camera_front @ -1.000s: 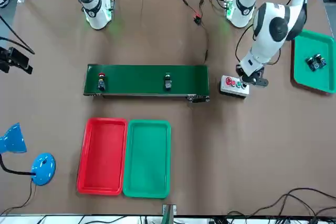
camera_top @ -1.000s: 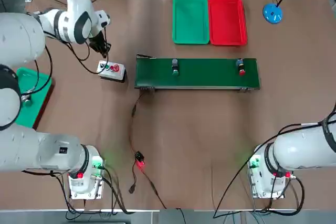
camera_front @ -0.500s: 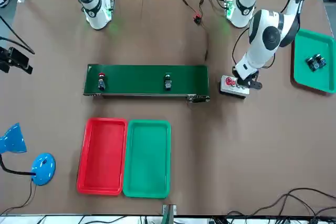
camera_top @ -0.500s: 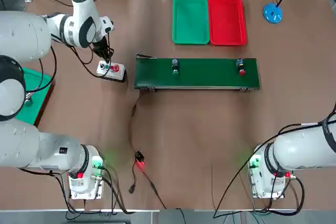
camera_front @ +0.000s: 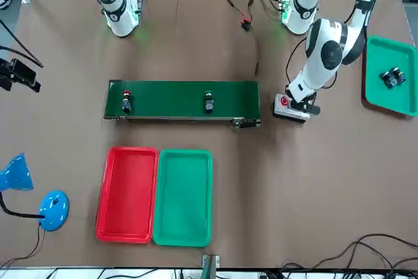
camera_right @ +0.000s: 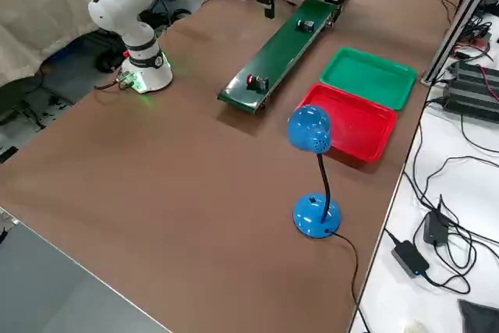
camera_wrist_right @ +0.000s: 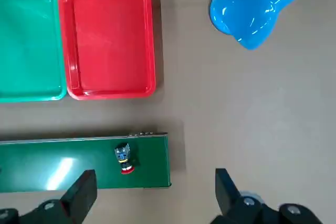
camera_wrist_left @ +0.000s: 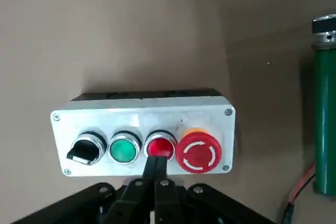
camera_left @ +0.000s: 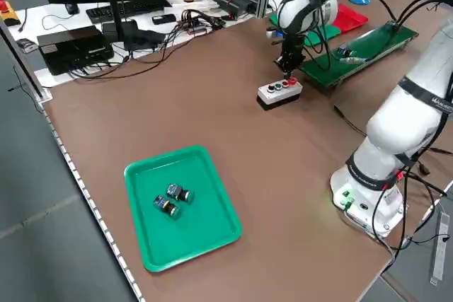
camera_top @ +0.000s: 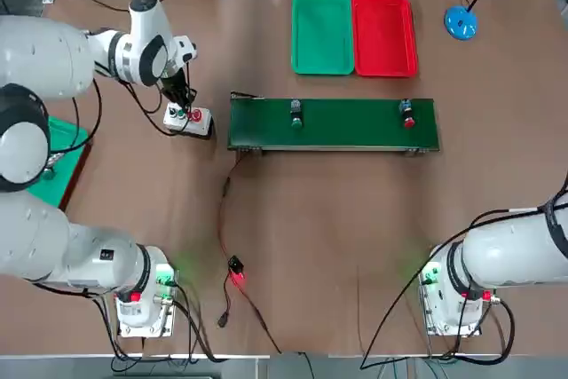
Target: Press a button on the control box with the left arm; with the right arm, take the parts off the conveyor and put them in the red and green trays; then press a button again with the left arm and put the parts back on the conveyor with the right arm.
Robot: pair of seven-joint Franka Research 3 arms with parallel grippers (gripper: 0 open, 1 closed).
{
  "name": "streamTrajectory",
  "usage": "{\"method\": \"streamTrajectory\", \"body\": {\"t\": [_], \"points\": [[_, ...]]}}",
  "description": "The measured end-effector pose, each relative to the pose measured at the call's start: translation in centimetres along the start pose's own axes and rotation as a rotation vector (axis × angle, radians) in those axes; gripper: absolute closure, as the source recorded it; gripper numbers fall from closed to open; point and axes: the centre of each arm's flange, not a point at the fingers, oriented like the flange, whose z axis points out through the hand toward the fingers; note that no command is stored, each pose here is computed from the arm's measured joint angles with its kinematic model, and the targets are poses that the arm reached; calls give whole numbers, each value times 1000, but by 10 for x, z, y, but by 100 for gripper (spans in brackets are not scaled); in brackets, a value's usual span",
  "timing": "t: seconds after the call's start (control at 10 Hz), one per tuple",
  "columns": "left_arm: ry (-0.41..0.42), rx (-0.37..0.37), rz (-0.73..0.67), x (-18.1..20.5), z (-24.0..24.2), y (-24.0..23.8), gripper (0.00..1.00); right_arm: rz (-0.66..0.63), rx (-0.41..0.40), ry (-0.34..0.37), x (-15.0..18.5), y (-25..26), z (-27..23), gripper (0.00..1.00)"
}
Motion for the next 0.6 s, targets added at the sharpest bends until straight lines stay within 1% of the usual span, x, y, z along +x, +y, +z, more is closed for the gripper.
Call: {"method": "streamTrajectory", "body": {"t": [0.3,0.6], "points": [[-10,-3,0,1,8,0,99,0,0,0,0,0,0,0],[-37,-7,0,0,21,0,99,0,0,0,0,0,0,0]]}}
